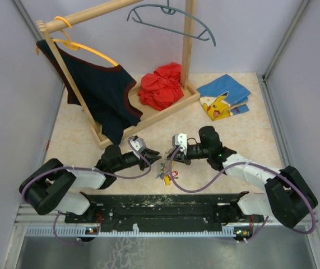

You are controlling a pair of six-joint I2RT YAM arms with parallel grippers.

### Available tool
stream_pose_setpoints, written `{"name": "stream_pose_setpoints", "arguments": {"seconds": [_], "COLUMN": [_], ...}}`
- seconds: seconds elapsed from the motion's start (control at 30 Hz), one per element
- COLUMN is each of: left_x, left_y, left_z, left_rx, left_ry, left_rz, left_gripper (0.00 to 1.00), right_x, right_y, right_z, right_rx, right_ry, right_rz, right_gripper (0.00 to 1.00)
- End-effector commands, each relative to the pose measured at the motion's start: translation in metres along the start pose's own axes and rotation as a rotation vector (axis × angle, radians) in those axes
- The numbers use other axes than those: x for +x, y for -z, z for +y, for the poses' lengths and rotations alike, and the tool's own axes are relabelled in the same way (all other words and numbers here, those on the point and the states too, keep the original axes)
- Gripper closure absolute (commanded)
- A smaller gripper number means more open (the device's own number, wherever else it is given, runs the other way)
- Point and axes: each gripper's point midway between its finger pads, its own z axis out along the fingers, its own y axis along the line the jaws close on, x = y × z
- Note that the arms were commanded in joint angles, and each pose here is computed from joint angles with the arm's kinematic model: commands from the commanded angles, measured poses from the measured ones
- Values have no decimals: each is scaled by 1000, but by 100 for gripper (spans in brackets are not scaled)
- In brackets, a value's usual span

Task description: Put the keys on the keyring

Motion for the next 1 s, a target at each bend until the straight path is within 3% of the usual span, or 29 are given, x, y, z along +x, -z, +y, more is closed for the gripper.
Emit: {"name": "stream_pose_setpoints", "arguments": {"seconds": [0.0,0.27,0.97], "left_x": [-17,-22,0], "left_y": [6,4,-15], "left_z": [-31,-50,-38], "left_rx": [182,305,285], "left_ry": [-110,-132,-97], "left_rz": [-77,-97,10], "left_gripper": [70,69,71], "right_x": [-34,-30,-33], "right_y": [-3,-3,-6], "right_z": [-14,-13,-11], "right_rx": [1,-5,-35], "right_ry": [87,73,66], "right_rz": [-77,-62,-75], "right_gripper": [100,100,100]}}
